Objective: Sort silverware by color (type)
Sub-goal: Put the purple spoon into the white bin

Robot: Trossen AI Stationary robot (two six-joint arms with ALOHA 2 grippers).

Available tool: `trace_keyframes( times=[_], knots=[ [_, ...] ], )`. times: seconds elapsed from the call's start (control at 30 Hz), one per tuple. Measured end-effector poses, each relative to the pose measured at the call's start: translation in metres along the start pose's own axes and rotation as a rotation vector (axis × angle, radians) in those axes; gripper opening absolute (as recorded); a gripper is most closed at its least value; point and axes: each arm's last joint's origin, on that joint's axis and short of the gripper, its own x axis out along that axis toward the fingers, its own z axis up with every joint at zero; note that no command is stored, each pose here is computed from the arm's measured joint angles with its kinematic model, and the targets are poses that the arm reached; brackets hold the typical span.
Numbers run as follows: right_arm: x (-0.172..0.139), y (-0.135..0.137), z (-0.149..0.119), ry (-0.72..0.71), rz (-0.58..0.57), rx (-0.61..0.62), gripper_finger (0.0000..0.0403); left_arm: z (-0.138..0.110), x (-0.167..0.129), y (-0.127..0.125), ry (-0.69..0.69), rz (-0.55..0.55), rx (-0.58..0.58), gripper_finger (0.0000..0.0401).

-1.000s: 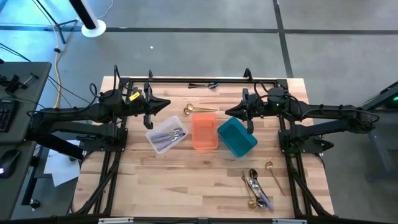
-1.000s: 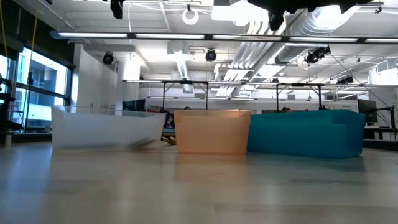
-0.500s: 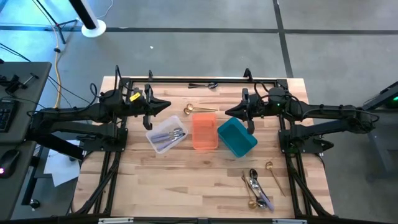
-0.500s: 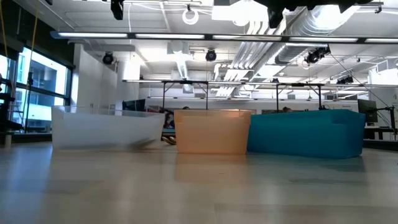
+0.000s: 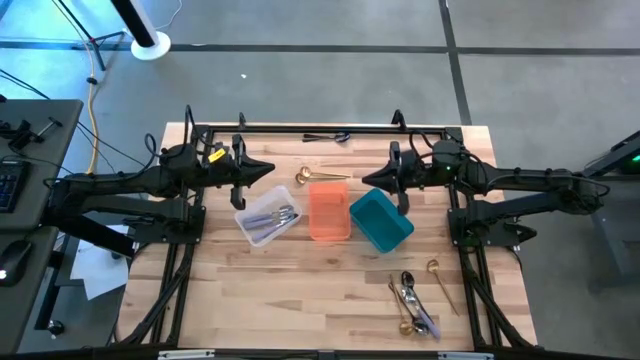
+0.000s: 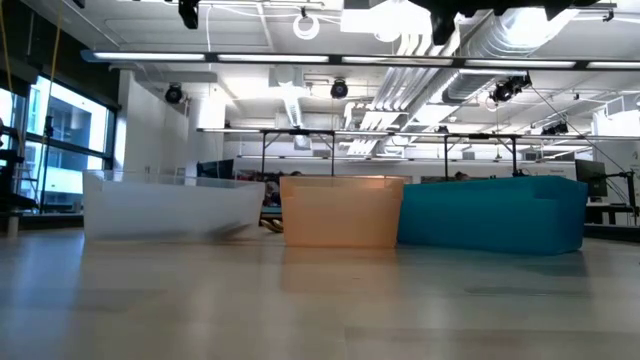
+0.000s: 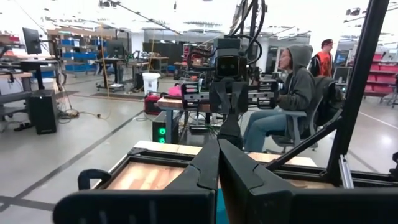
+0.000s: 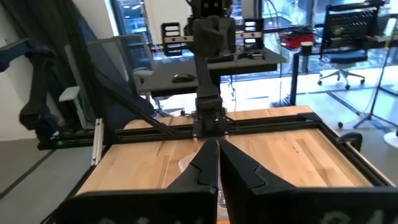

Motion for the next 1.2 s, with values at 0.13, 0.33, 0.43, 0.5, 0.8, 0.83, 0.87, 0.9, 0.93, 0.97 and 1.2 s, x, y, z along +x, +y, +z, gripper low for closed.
trace_keyframes(
  times=[0.13,0.33,0.43,0.5,0.8,0.83,0.87,0.9,0.93,0.97,1.2],
  knots=[
    [0.000,-0.001,0.000,-0.002,-0.027,0.028,0.0000,0.000,0.000,-0.001,0.002,-0.025,0.003,0.0000],
    [0.000,-0.001,0.000,-0.001,-0.017,0.023,0.0000,0.000,0.000,-0.003,0.000,-0.087,-0.009,0.0000],
    [0.000,0.000,0.000,-0.001,-0.015,0.024,0.0000,0.000,0.000,-0.003,0.002,-0.086,-0.024,0.0000],
    [0.000,0.000,0.000,-0.001,-0.015,0.035,0.0000,0.000,0.000,-0.003,0.003,-0.086,-0.025,0.0000],
    [0.001,0.008,0.000,0.024,0.086,0.523,0.0000,0.000,0.000,-0.002,0.007,-0.080,-0.100,0.0000],
    [0.001,0.013,0.000,0.049,0.148,0.552,0.0000,0.000,0.000,-0.002,0.007,-0.078,-0.103,0.0000],
    [0.002,0.019,-0.001,0.078,0.215,0.576,0.0000,0.000,0.000,-0.002,0.007,-0.076,-0.103,0.0000],
    [0.002,0.027,-0.002,0.107,0.278,0.595,0.0000,0.000,0.000,-0.002,0.007,-0.072,-0.103,0.0000],
    [0.002,0.035,-0.002,0.135,0.334,0.616,0.0000,0.000,0.000,-0.002,0.006,-0.065,-0.103,0.0000],
    [0.002,0.043,-0.003,0.163,0.382,0.640,0.0000,0.000,0.000,-0.002,0.006,-0.061,-0.103,0.0000],
    [-0.010,0.117,-0.021,0.436,0.530,0.826,0.0000,-0.002,0.000,-0.002,0.029,-0.057,-0.107,0.0000]
  ],
)
